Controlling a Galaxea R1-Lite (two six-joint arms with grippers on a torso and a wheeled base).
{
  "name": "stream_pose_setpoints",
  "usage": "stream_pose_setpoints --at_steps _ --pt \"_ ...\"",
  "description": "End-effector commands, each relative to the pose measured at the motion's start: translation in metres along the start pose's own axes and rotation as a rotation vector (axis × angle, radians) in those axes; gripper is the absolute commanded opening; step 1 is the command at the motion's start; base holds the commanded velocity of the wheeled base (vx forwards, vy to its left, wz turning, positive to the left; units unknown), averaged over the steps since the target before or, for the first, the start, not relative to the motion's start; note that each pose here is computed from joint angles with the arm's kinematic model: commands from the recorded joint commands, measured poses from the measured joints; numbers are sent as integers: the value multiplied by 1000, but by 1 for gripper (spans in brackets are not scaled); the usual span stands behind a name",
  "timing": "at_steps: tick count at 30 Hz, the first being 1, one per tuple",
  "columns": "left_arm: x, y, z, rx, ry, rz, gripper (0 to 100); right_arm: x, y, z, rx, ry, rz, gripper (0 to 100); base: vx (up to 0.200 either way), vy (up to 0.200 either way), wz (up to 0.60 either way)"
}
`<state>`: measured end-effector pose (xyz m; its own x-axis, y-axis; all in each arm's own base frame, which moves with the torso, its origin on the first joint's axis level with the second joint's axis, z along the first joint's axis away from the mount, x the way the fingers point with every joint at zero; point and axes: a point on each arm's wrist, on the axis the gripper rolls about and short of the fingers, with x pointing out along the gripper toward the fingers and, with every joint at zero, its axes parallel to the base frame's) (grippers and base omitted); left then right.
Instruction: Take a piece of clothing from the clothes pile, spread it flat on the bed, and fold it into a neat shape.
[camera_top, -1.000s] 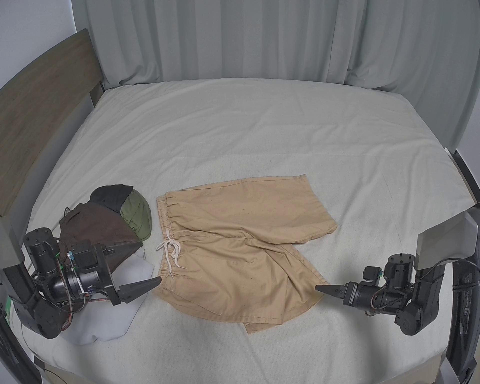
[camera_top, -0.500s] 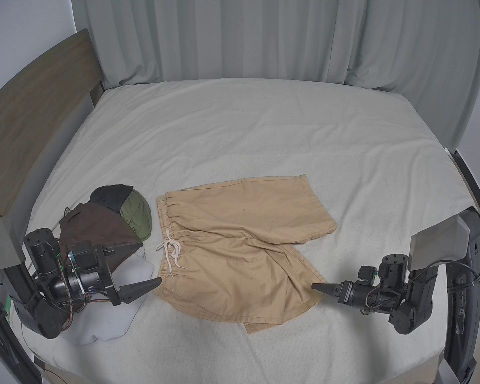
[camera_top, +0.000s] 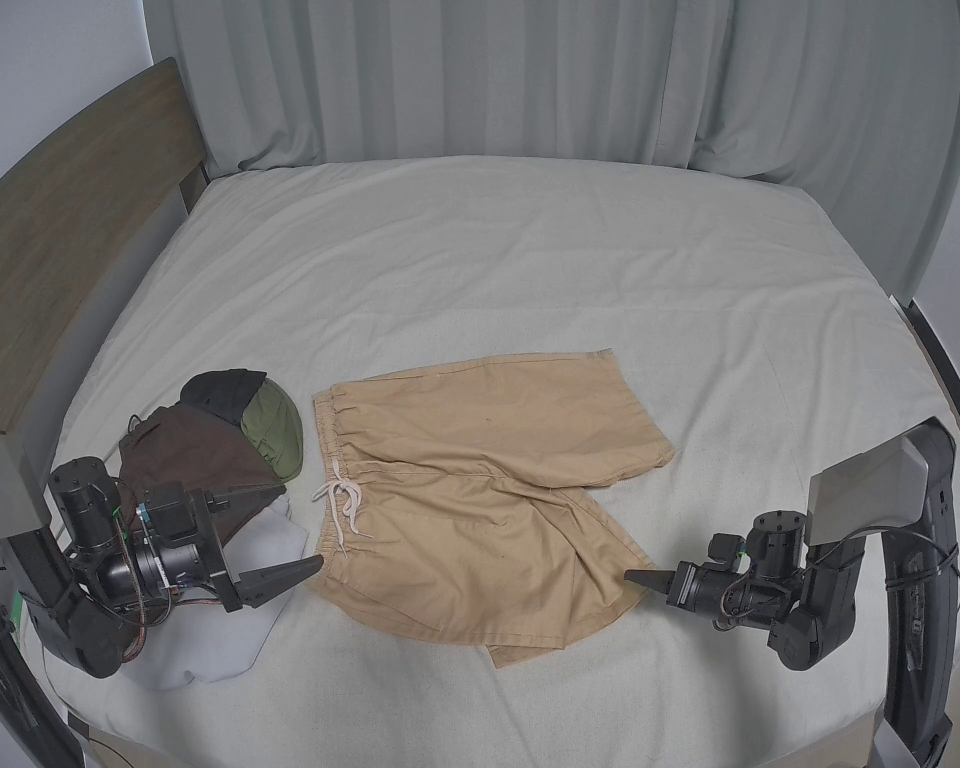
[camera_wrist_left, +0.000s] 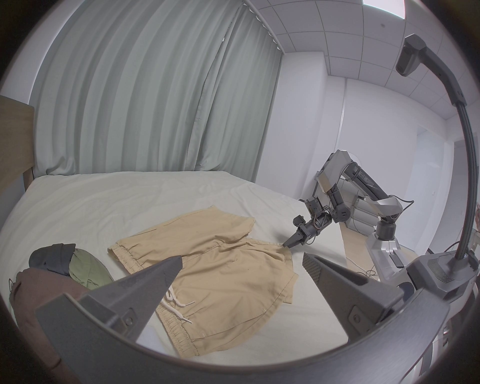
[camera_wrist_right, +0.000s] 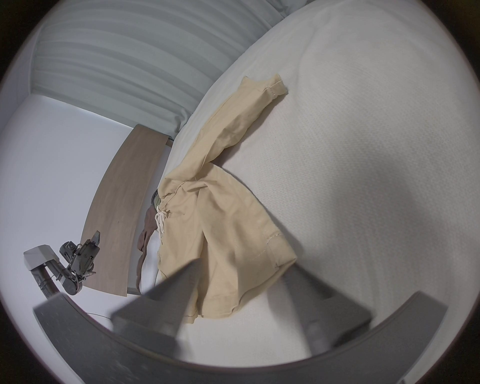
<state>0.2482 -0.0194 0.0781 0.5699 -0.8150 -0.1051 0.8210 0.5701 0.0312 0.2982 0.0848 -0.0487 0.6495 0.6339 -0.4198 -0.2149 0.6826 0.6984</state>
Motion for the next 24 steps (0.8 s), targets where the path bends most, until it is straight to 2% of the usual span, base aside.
stream_pose_setpoints --at_steps 1,6,14,24 --pt "0 0 0 -1 1 0 100 1 0 0 -3 -1 2 0 0 0 0" --pt "0 0 -1 -2 2 0 100 -1 1 4 -12 -15 3 0 0 0 0" --pt "0 0 -1 -2 2 0 100 -1 -4 14 -54 -89 -56 0 0 0 0" --pt "0 -1 -1 -7 4 -1 100 -2 -15 32 -165 -160 -74 0 0 0 0"
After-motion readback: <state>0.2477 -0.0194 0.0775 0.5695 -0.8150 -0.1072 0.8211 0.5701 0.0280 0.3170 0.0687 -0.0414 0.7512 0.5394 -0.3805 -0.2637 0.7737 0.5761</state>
